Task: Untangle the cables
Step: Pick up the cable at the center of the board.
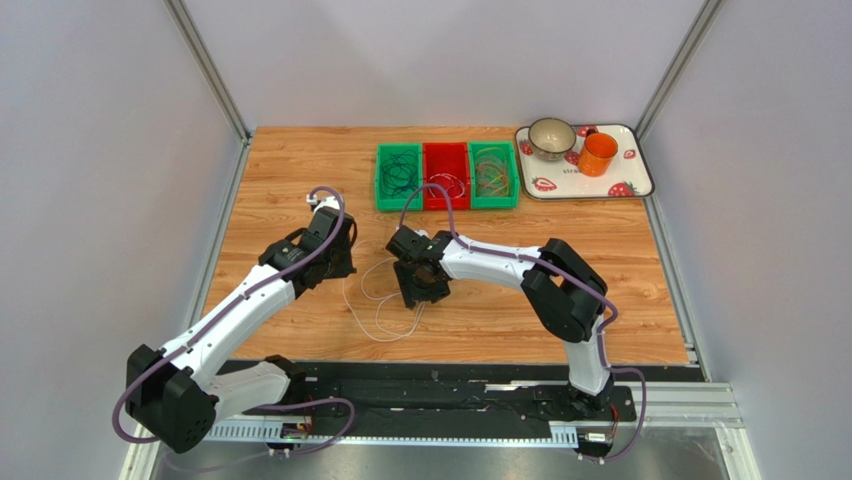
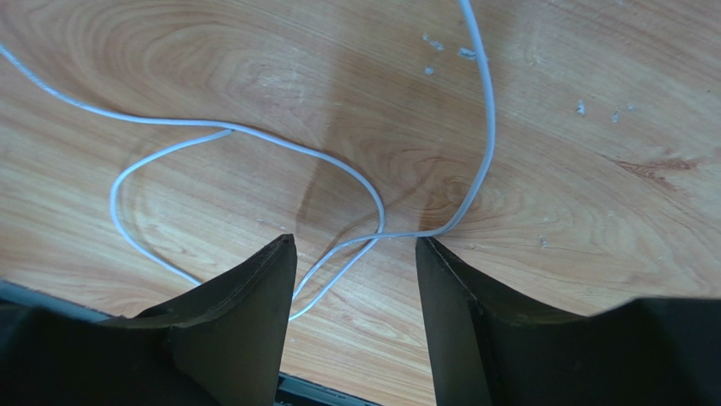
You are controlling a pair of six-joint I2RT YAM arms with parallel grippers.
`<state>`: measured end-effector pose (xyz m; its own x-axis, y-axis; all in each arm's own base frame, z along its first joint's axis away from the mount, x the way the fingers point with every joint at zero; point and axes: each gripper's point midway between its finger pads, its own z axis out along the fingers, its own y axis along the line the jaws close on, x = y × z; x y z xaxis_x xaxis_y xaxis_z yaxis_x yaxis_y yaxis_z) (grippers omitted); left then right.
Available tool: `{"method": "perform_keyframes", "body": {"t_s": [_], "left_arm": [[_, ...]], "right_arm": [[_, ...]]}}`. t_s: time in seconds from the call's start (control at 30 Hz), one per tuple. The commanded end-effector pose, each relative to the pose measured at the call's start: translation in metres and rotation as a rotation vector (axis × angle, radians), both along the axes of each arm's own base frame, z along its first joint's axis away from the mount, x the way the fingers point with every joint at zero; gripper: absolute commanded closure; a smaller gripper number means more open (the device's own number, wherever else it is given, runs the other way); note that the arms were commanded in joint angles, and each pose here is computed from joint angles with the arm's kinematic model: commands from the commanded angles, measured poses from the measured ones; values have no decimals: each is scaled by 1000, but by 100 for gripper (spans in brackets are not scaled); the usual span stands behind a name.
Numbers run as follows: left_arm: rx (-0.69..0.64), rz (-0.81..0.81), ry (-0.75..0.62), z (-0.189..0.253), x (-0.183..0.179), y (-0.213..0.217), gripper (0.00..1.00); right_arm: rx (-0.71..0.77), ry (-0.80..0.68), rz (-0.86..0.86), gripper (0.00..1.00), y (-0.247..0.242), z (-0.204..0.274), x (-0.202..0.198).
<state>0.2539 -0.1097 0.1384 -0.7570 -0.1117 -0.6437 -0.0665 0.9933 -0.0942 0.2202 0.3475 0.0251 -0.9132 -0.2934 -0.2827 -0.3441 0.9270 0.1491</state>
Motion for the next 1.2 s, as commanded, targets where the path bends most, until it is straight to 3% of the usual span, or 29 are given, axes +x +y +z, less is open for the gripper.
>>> {"method": "perform_keyframes", "body": {"t_s": [0.0,0.13,0.17,0.43,0.47,0.57,0.6,0.73,0.77,0.8,1.17], "left_arm": [[-40,7,-33,7,2,-2,100],[-54,5,-38,7,1,-4,100],[-54,4,-36,7,1,-4,100],[-80,-9,-35,9,-1,-8,100],[-89,-19,-31,9,-3,-10,100],[-105,-40,-18,12,-6,-14,82],[-107,-45,-10,13,-8,-14,67],[-142,-62,-39,32,-18,-13,42],[-150,-65,-48,37,-19,-13,25],[-152,-69,-45,39,-23,-12,20],[-102,-183,-112,85,-44,2,18]], "right_arm": [[-76,-52,-4,46,-6,1,8],[-101,-48,-16,57,-9,-5,4],[-104,-49,-18,66,-9,-7,3],[-135,-12,-22,100,-13,-30,-11],[-133,-11,-24,100,-13,-31,-11],[-121,-29,-31,100,-13,-27,-9],[-117,-40,-30,100,-13,-23,-8],[-90,-110,-50,100,-18,5,7],[-77,-127,-58,100,-18,14,11],[-60,-147,-62,100,-19,27,14],[29,-328,-97,100,-33,126,35]]}}
